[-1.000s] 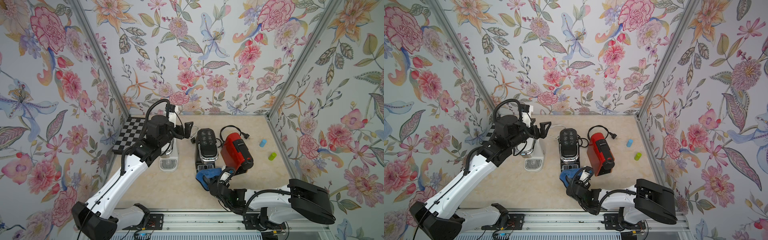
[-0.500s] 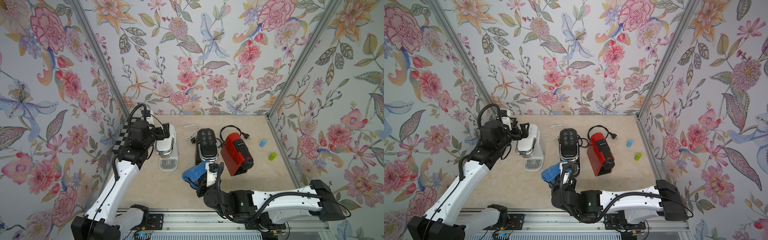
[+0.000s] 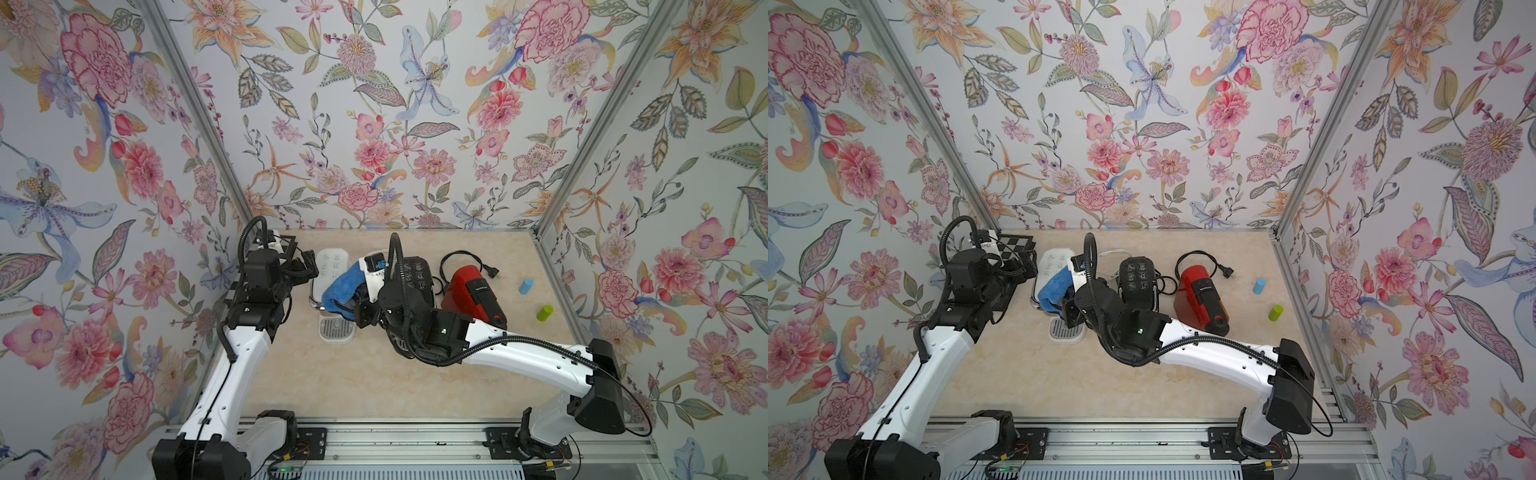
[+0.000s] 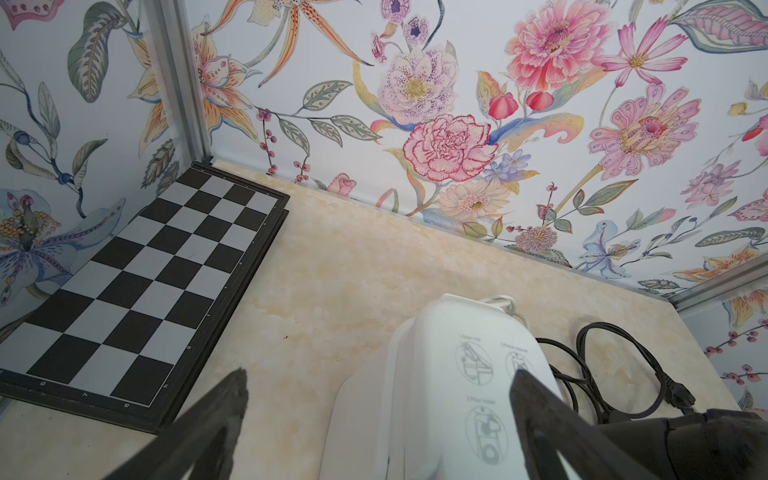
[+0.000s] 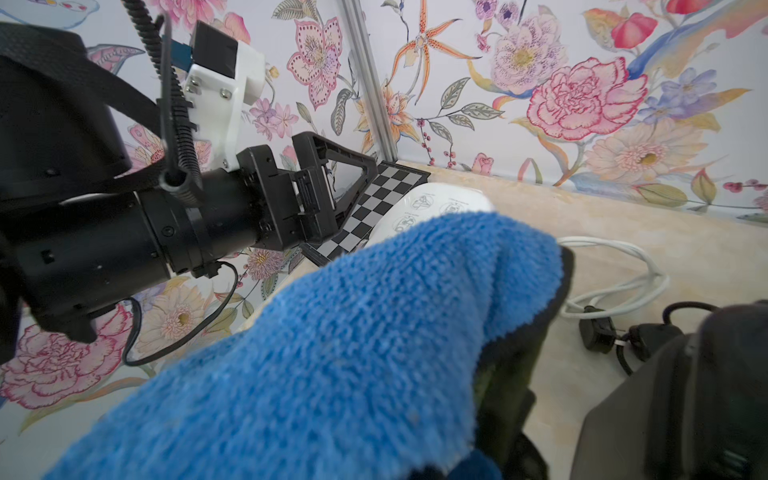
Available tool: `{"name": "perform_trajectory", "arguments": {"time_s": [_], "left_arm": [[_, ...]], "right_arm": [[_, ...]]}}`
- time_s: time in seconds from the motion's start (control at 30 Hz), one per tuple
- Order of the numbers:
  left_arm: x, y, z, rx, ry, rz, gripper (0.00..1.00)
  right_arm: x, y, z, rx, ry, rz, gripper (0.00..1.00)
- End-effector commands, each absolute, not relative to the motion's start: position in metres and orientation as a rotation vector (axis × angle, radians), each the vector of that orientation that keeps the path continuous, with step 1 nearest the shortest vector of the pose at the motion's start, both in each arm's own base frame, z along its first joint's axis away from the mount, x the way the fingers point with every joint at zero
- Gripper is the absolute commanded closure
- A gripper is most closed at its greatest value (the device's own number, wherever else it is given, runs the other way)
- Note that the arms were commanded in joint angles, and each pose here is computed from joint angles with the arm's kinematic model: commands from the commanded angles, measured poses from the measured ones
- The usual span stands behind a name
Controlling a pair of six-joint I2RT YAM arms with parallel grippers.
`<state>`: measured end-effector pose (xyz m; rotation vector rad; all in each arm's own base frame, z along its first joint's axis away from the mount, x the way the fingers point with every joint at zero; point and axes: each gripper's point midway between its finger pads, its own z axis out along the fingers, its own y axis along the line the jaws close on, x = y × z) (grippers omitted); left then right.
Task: Wipe the surface of a coffee machine
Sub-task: Wipe the dirt from the surface of the coffee machine.
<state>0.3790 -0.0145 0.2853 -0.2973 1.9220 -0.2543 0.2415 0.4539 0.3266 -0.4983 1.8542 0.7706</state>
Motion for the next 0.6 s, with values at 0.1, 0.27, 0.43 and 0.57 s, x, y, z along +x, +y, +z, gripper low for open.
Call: {"name": "perform_trajectory", "arguments": {"time_s": [0.1, 0.27, 0.43, 0.57], "left_arm": [[0.378, 0.0, 0.277, -0.38, 1.883, -0.271, 0.01], [0.376, 0.006, 0.274, -0.404, 1.87, -0.277, 0.01], [0.376, 0.002, 0.269, -0.394, 1.88, -0.299, 0.01], [0.375, 0.002, 0.267, -0.392, 1.881, -0.297, 0.01]], "right_arm": [[0.258, 0.487, 0.311, -0.591, 1.89, 0.853, 1.0], [0.282, 0.498, 0.285, -0.582, 1.931, 0.811, 1.0], [0.304, 0.504, 0.277, -0.563, 1.929, 0.771, 1.0], [0.328, 0.506, 0.271, -0.538, 1.933, 0.75, 1.0]]}}
